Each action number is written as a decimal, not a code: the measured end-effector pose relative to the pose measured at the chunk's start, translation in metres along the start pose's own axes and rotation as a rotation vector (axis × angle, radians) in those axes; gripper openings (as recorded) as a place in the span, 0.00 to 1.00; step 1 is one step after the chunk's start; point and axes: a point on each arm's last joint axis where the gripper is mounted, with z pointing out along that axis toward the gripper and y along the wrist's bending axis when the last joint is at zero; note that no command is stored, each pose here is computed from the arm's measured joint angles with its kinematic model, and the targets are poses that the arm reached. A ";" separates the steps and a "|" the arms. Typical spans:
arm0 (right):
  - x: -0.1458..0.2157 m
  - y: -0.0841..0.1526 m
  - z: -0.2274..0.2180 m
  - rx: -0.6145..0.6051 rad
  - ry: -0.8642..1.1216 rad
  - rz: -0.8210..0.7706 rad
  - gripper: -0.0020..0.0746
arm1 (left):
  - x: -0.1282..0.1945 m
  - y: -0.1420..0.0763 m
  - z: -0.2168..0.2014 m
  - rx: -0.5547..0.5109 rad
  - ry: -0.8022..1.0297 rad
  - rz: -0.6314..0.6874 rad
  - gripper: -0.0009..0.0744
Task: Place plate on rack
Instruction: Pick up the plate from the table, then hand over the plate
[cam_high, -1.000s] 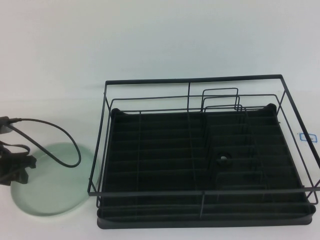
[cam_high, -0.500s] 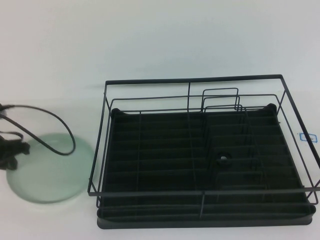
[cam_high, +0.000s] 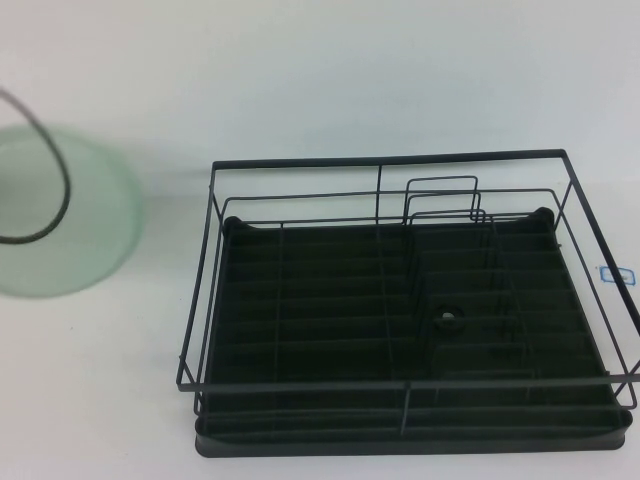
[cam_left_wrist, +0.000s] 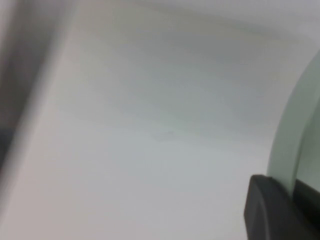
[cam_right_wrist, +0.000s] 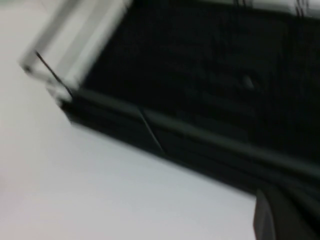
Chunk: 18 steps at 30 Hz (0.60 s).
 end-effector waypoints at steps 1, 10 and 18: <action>-0.004 0.001 0.000 -0.019 -0.036 0.005 0.05 | -0.001 -0.009 -0.005 0.061 -0.013 0.006 0.01; -0.039 0.000 0.030 -0.286 -0.198 0.010 0.05 | 0.010 -0.134 -0.017 0.491 -0.024 0.288 0.01; -0.052 -0.008 0.045 -0.335 -0.255 0.006 0.28 | 0.033 -0.216 -0.021 0.623 -0.059 0.434 0.01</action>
